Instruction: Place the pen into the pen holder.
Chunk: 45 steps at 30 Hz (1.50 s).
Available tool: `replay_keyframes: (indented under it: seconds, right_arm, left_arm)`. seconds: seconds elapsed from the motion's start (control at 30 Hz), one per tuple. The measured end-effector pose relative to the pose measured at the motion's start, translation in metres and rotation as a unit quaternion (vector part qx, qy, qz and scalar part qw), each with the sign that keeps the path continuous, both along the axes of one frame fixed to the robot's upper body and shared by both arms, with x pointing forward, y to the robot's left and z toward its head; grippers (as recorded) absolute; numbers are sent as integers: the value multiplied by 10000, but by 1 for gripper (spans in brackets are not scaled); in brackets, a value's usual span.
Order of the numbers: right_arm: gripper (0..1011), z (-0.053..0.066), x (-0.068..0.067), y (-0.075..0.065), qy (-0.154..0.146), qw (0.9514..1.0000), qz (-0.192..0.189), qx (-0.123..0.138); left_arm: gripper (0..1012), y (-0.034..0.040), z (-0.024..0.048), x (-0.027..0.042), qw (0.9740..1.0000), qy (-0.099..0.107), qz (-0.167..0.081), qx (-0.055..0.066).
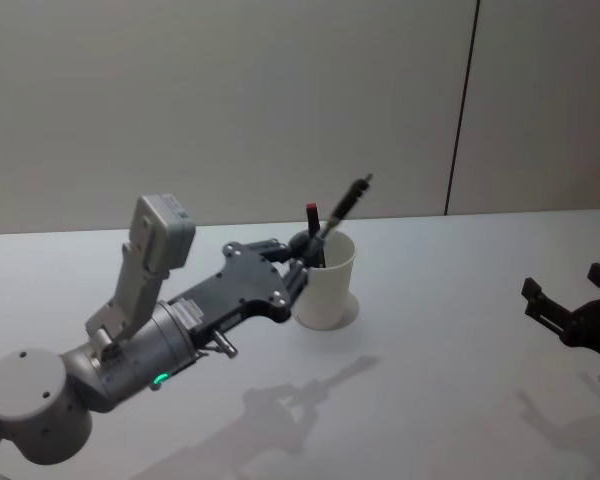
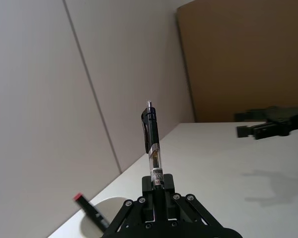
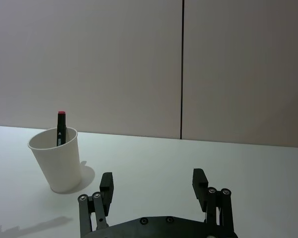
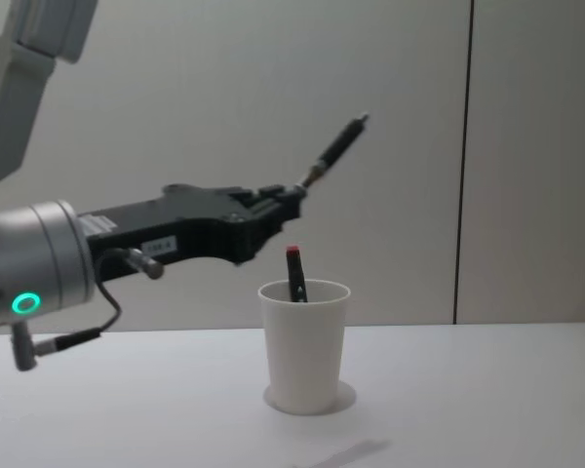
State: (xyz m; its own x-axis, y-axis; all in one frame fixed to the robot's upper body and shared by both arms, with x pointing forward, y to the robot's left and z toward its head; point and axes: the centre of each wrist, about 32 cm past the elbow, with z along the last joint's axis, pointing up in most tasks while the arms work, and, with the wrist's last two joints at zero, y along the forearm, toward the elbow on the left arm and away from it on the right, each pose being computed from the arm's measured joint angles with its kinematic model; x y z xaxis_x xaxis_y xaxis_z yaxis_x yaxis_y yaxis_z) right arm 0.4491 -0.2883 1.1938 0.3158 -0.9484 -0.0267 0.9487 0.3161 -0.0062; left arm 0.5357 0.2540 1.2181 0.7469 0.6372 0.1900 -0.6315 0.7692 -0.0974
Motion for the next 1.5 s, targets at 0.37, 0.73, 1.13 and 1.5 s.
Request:
replay_keyframes:
  seconds: [0.37,0.73,1.13,1.5]
  right_arm:
    - [1002,0,0,0,0,10000,0,0]
    - [1002,0,0,0,0,10000,0,0]
    - [1001,0,0,0,0,10000,0,0]
    - [1002,0,0,0,0,10000,0,0]
  left_arm:
    - [139,-160,-42,11,9986,93,-523,-21]
    - [139,-337,-64,24,9971,119,-739,116]
    - [139,-524,-59,19,9975,50,-572,412]
    - [139,-652,-32,-20,9976,-16,-307,619]
